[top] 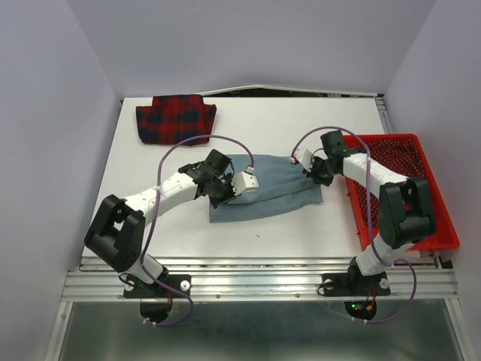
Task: Fold and stack the skirts
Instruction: Fold the skirt
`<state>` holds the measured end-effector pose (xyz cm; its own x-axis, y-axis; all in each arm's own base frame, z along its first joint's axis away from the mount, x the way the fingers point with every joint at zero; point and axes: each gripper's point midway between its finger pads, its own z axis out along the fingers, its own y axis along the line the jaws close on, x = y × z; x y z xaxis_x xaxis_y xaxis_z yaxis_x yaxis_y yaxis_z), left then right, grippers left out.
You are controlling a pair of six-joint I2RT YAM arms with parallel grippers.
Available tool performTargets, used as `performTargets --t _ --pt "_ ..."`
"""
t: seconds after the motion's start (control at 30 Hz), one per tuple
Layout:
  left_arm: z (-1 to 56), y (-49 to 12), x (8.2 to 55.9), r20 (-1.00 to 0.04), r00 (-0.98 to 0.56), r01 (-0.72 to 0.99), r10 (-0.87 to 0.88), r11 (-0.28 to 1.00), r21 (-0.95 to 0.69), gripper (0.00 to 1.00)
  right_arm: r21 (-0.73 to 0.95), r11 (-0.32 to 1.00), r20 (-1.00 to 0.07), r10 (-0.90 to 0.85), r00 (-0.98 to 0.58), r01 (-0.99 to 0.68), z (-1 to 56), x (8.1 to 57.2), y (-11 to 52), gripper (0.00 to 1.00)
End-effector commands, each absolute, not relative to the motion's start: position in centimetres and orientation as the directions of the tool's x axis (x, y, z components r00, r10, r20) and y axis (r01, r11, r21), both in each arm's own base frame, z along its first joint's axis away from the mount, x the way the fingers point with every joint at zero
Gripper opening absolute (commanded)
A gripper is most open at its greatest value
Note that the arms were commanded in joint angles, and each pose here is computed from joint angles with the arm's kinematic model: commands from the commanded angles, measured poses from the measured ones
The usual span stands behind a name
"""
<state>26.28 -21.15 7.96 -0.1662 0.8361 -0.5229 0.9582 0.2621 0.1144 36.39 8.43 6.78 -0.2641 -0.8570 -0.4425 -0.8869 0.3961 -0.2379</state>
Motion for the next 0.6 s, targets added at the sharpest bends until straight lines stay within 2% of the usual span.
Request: performTargets --t 0.0,0.07,0.1,0.13,0.17,0.2,0.3,0.47,0.57 --pt "6.5 -21.9 27.1 -0.547 -0.22 0.936 0.808 0.332 0.115 0.0 -0.256 0.38 -0.479 -0.848 -0.225 -0.889 6.0 35.9 9.8 0.01" --pt "5.7 -21.9 27.2 -0.534 -0.231 0.936 0.813 0.335 0.106 0.0 -0.247 0.389 -0.492 -0.839 -0.23 -0.888 6.1 35.8 10.3 0.01" --pt "5.5 -22.0 27.2 -0.528 -0.234 0.939 0.816 0.331 0.097 0.0 -0.237 0.393 -0.492 -0.837 -0.239 -0.888 6.2 35.6 10.3 0.06" --pt "5.7 -22.2 27.2 -0.53 -0.231 0.941 0.816 0.325 0.091 0.07 -0.238 0.402 -0.497 -0.832 -0.245 -0.884 6.7 35.7 10.3 0.15" --pt "5.8 -22.2 26.9 -0.525 -0.232 0.945 0.819 0.319 0.078 0.17 -0.243 0.408 -0.505 -0.828 -0.244 -0.88 7.4 36.0 10.5 0.31" --pt "7.0 -22.5 26.9 -0.552 -0.218 0.946 0.805 0.313 0.083 0.33 -0.236 0.43 -0.513 -0.817 -0.264 -0.872 8.1 35.8 10.4 0.59" --pt "10.2 -22.9 26.4 -0.612 -0.16 0.952 0.774 0.286 0.113 0.47 -0.257 0.48 -0.543 -0.79 -0.286 -0.839 10.5 36.1 10.4 0.62" --pt "13.1 -22.3 24.8 -0.62 -0.111 0.964 0.777 0.235 0.122 0.47 -0.266 0.548 -0.623 -0.725 -0.292 -0.793 15.3 35.4 10.8 0.66" --pt "13.3 -22.0 25.1 -0.613 -0.127 0.957 0.78 0.259 0.132 0.47 -0.155 0.655 -0.64 -0.637 -0.43 -0.74 15.6 34.6 11.0 0.65"
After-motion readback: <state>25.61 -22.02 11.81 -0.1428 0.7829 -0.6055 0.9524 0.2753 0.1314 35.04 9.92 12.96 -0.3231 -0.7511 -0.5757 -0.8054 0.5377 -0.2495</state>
